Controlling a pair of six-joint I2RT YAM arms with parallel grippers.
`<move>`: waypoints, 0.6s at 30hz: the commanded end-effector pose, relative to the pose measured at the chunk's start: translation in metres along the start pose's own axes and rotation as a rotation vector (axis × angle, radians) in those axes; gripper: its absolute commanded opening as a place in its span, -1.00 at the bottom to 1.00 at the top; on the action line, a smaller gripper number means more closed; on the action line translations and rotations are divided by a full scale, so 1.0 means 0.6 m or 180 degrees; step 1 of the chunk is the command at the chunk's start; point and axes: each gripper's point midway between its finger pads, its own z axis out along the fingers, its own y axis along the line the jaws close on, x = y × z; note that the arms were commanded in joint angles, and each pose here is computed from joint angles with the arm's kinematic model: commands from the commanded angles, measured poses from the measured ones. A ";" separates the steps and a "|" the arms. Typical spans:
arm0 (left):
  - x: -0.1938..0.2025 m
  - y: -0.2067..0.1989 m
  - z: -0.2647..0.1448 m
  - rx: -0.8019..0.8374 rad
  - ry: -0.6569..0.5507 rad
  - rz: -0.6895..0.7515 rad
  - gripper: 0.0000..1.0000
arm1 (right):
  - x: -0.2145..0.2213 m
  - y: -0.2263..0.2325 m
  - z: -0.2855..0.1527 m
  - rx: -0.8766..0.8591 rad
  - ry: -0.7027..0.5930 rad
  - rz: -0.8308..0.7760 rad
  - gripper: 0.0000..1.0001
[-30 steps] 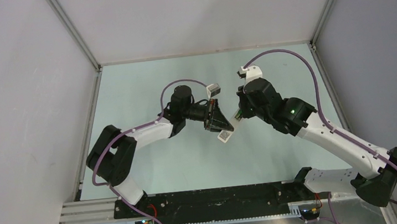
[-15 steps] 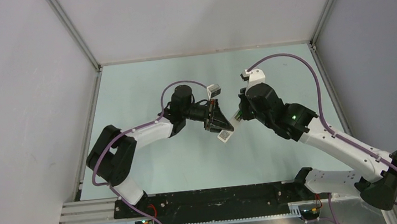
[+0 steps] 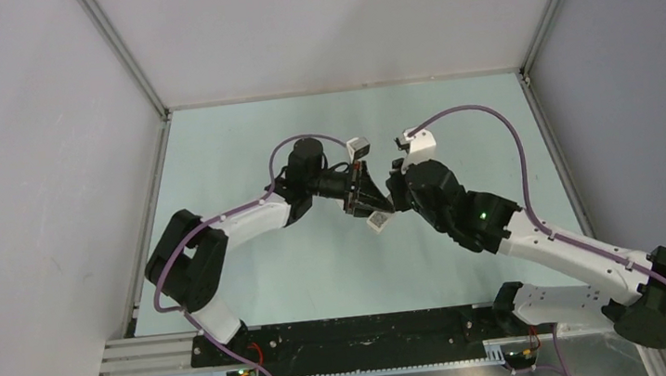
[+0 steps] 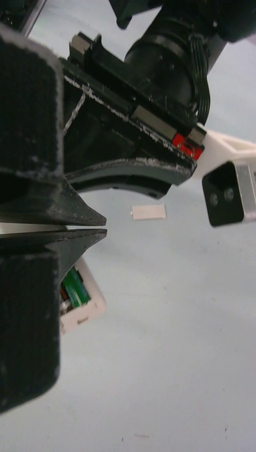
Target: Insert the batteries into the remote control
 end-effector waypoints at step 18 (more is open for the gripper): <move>-0.014 -0.044 -0.007 0.0277 -0.0076 0.0750 -1.00 | -0.029 -0.005 -0.034 -0.0349 -0.0111 0.0644 -0.21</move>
